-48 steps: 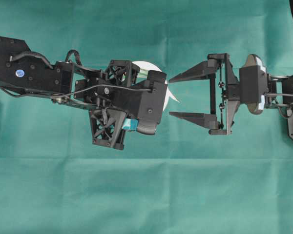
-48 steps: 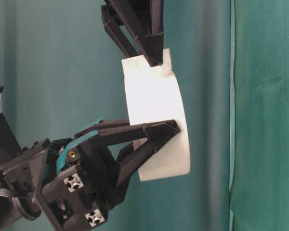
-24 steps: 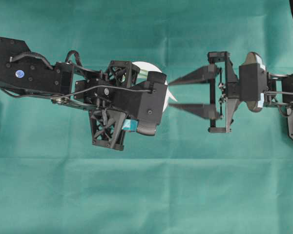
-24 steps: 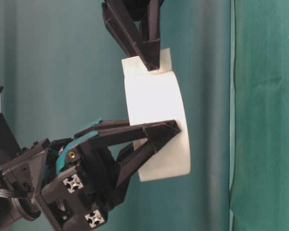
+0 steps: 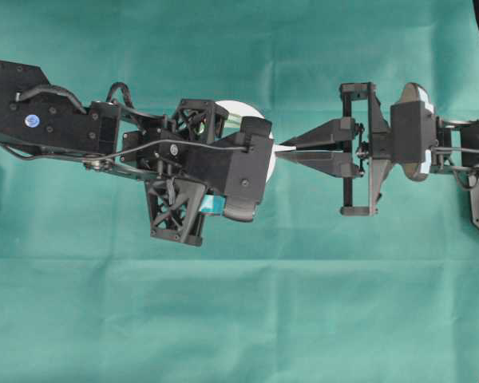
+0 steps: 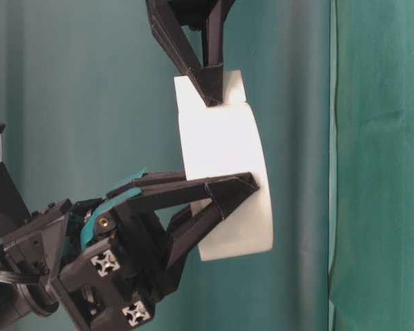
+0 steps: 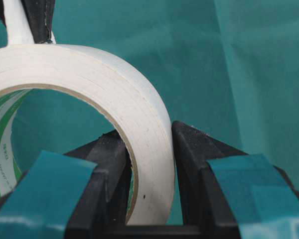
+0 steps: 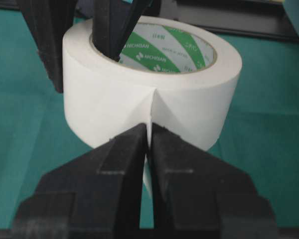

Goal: Peel off the duct tape with your right arm.
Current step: 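Close the right gripper on the tape's free end, then pull the roll away with the left gripper, unrolling tape from the right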

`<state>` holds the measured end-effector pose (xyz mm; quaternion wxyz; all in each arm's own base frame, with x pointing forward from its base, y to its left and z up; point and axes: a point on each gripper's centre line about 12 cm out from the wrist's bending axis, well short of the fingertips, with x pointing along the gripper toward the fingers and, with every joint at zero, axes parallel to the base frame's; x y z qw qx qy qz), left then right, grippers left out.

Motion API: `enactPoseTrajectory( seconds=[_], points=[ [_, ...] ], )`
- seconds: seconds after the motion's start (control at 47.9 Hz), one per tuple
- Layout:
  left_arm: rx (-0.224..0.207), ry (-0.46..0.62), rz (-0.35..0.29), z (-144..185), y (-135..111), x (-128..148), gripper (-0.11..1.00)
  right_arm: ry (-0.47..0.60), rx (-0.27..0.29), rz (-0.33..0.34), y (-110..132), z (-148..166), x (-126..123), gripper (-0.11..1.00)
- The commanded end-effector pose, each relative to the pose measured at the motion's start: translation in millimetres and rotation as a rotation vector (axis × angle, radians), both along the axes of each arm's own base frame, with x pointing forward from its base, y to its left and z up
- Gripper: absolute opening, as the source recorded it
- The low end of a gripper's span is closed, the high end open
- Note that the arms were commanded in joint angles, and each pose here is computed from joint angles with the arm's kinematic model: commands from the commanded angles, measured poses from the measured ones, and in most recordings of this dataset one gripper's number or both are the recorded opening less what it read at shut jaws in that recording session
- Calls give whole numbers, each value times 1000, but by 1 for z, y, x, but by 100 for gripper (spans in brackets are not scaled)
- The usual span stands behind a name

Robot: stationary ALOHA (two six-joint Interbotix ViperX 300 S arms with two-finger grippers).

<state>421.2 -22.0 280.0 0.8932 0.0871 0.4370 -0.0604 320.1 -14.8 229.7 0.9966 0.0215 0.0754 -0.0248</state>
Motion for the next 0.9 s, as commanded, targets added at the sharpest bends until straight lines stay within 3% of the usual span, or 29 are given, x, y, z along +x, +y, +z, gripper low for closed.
enactPoseTrajectory(
  seconds=[0.0, 0.313, 0.876],
  points=[
    [1, -49, -6, 17, -1, -1, 22, -34, -2, -4, -1, 10, 3, -9],
    [1, -45, -6, 15, -1, -1, 22, -37, -2, -4, -1, 11, 3, -9],
    [29, -15, -145, 9, -43, -9, 22, -21, -2, -33, -10, 5, 0, -9]
  ],
)
